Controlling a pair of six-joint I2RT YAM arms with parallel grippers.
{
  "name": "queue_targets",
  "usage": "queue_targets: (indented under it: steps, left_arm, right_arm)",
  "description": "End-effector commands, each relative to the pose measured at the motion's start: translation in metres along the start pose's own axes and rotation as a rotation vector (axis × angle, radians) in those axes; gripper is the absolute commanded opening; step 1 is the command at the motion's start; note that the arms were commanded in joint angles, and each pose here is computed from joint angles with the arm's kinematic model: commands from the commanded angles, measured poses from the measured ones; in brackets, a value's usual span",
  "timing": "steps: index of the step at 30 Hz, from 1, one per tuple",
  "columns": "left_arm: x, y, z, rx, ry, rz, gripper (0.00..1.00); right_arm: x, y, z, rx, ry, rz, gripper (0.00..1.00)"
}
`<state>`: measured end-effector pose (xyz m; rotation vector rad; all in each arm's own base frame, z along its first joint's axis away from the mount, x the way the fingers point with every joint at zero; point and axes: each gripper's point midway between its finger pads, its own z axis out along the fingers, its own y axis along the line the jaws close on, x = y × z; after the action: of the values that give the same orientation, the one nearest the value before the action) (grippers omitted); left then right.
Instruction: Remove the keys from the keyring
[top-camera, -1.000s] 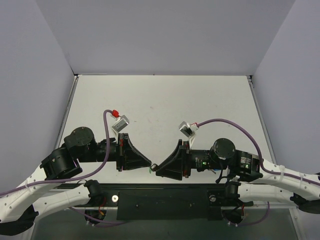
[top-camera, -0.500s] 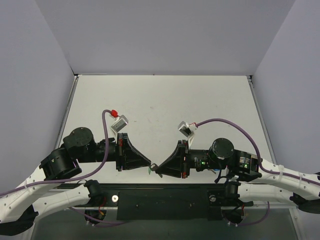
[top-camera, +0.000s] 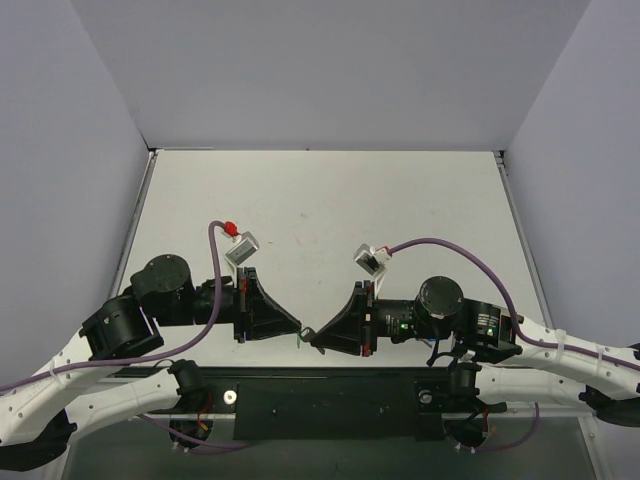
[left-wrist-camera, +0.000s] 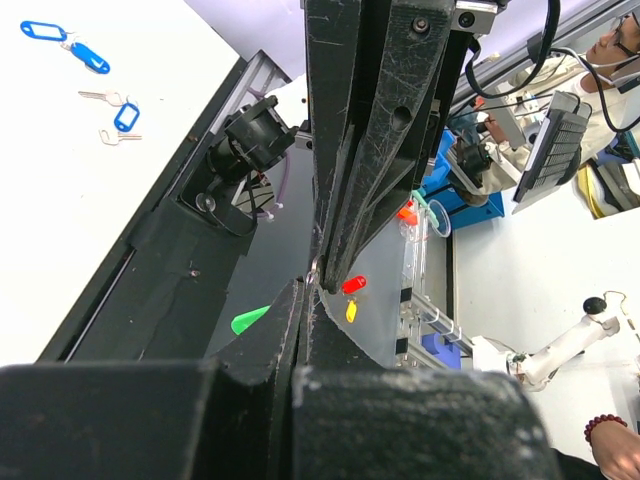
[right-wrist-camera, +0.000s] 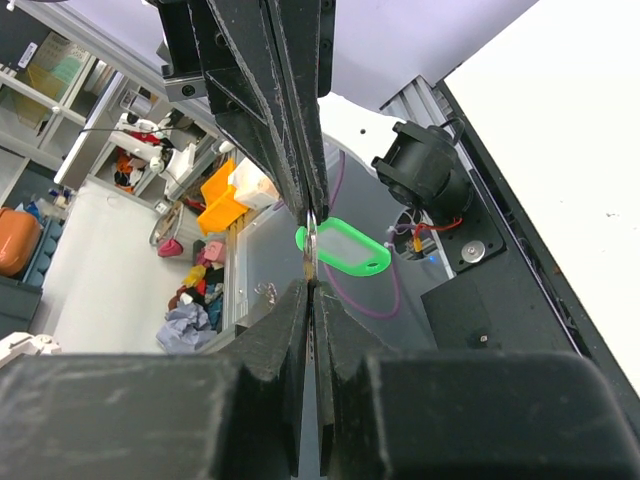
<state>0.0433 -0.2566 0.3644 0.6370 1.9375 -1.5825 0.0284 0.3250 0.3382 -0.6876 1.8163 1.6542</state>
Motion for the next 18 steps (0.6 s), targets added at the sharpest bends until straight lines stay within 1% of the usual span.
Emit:
queue_targets:
  steps: [1,9,18]
  left_arm:
    - [-0.005,-0.006,-0.003,0.006,-0.01,0.025,0.0]
    - [0.003,-0.003,-0.001,0.008,0.033,0.019,0.0]
    - [0.012,0.009,0.002,-0.043,0.083,0.009,0.0]
  right_arm:
    - [-0.021,0.022,-0.003,-0.059,-0.065,-0.033,0.0]
    - [-0.024,0.024,-0.002,-0.057,-0.059,-0.048,0.0]
    - [-0.027,0.027,-0.003,-0.051,-0.049,-0.068,0.0]
